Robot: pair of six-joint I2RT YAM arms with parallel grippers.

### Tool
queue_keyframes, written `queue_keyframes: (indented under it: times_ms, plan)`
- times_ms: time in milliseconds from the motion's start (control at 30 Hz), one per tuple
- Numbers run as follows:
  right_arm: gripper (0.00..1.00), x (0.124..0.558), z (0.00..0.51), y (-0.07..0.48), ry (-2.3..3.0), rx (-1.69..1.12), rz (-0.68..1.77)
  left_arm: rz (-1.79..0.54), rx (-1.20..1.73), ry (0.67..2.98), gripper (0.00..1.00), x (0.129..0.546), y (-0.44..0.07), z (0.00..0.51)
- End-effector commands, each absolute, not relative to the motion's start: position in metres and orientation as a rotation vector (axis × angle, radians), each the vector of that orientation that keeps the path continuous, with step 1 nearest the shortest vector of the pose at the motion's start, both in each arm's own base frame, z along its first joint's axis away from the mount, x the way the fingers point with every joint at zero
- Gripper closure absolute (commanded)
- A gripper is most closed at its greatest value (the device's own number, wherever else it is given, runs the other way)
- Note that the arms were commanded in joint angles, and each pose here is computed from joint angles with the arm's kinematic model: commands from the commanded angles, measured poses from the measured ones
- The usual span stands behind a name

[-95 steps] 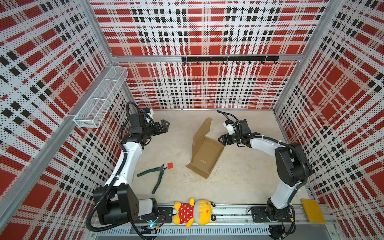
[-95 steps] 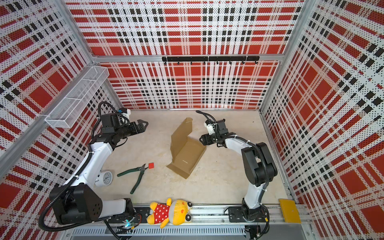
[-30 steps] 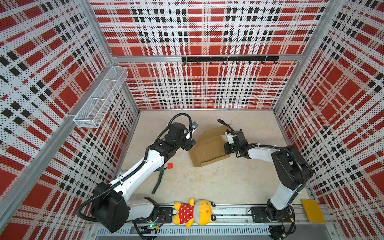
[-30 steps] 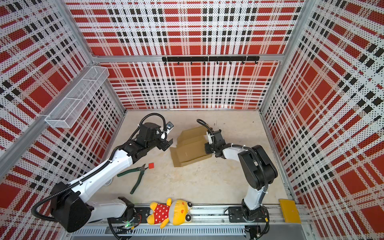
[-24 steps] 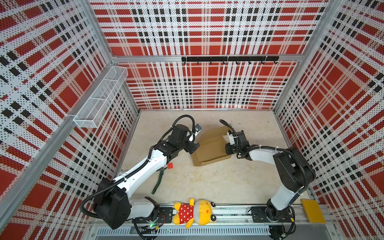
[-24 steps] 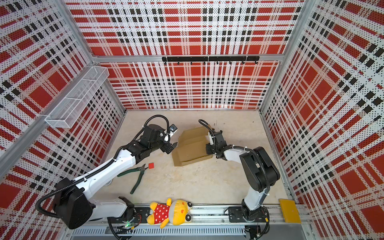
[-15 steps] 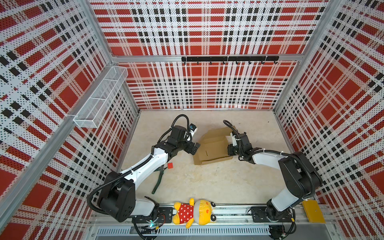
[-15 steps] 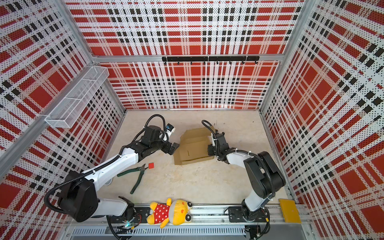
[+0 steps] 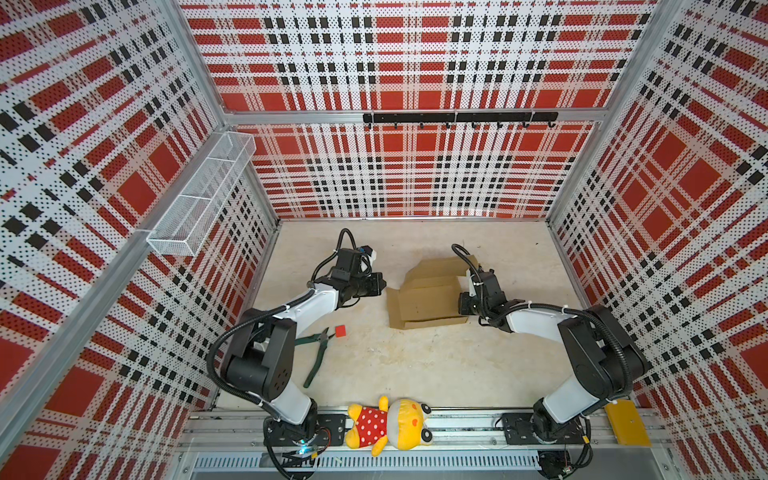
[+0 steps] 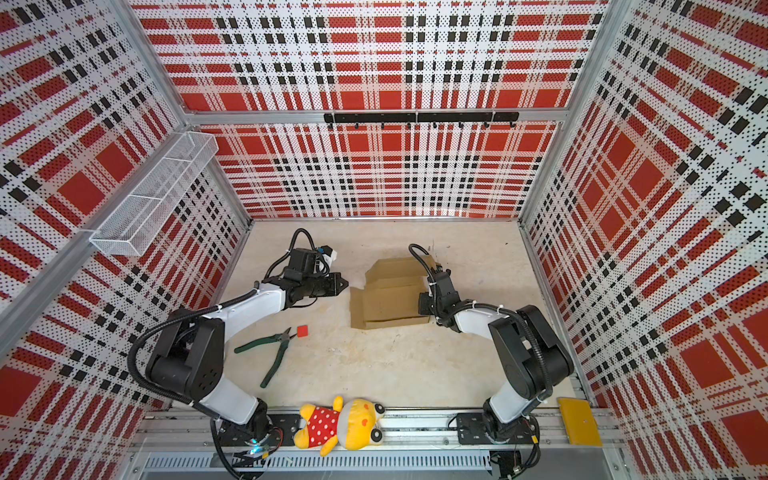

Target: Fold the paper box

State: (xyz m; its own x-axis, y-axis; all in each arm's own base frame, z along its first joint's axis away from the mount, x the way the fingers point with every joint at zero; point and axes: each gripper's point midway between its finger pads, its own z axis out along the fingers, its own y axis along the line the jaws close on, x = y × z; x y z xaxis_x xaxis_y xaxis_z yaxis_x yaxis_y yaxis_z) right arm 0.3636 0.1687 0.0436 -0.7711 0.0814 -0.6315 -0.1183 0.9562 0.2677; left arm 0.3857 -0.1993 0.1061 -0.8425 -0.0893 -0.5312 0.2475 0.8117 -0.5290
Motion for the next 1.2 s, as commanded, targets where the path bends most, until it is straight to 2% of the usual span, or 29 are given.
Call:
queue_keyframes:
  times_ms: [0, 133, 333, 800, 1167]
  plan:
    - [0.88, 0.372, 0.059, 0.174, 2.356, 0.003, 0.418, -0.993, 0.035, 2.404, 1.00, 0.403, -0.217, 0.124]
    - [0.88, 0.371, 0.062, 0.176, 2.353, -0.002, 0.412, -1.050, -0.010, 2.425, 1.00, 0.423, -0.218, 0.115]
    - [0.88, 0.372, 0.061, 0.179, 2.364, -0.011, 0.406, -1.073, -0.018, 2.497, 1.00, 0.428, -0.225, 0.094]
    - [0.88, 0.371, 0.060, 0.179, 2.380, 0.035, 0.400, -1.194, 0.006, 2.532, 1.00, 0.391, -0.261, 0.082]
    - [0.88, 0.370, 0.059, 0.186, 2.366, 0.039, 0.432, -1.295, -0.059, 2.508, 1.00, 0.393, -0.268, 0.079]
